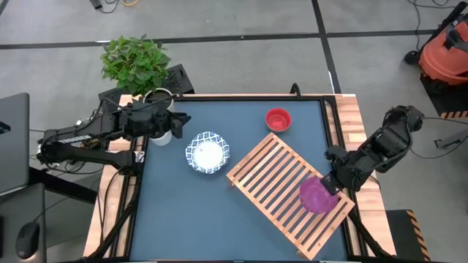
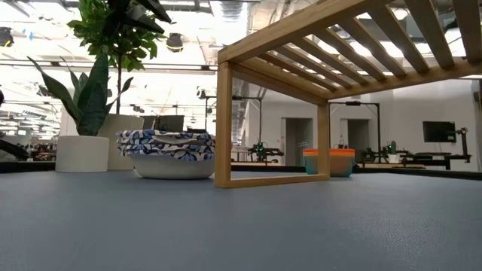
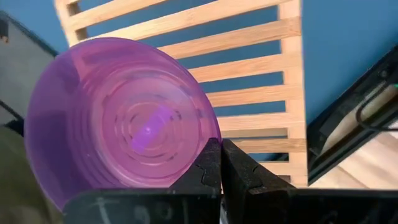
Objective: Place and stack bowls onto a shelf
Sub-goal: Put the small purple bowl on the shelf
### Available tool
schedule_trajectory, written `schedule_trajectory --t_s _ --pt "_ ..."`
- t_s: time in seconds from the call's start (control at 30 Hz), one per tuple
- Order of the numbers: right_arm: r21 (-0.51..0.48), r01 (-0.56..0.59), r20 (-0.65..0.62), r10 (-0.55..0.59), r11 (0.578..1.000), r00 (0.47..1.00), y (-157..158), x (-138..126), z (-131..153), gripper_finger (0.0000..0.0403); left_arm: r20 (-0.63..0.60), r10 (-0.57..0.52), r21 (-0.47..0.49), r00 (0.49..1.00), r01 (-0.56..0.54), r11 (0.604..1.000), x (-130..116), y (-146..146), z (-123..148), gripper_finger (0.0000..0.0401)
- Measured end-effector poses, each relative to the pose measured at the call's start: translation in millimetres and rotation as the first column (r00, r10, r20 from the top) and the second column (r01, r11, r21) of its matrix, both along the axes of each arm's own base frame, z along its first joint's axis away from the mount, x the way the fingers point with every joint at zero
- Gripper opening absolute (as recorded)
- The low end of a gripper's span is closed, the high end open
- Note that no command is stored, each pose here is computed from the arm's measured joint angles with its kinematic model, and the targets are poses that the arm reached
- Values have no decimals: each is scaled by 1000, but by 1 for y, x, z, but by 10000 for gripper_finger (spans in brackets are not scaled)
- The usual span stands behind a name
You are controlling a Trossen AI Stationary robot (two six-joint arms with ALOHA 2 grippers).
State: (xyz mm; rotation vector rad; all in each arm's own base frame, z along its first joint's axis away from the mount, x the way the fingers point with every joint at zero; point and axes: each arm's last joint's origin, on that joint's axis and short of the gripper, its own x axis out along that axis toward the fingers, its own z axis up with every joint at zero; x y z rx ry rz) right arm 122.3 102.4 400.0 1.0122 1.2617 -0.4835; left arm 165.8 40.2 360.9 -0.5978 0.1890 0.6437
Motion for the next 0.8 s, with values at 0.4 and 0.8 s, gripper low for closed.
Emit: schedule_trajectory --t_s 0.4,0.8 --pt "-109 -194 -26 192 975 981 16 17 -12 19 3 8 7 1000 -8 1000 2 1 0 118" --pt "-140 -211 -2 213 967 977 32 1 -13 19 -3 9 -15 1000 -9 1000 5 1 -2 118"
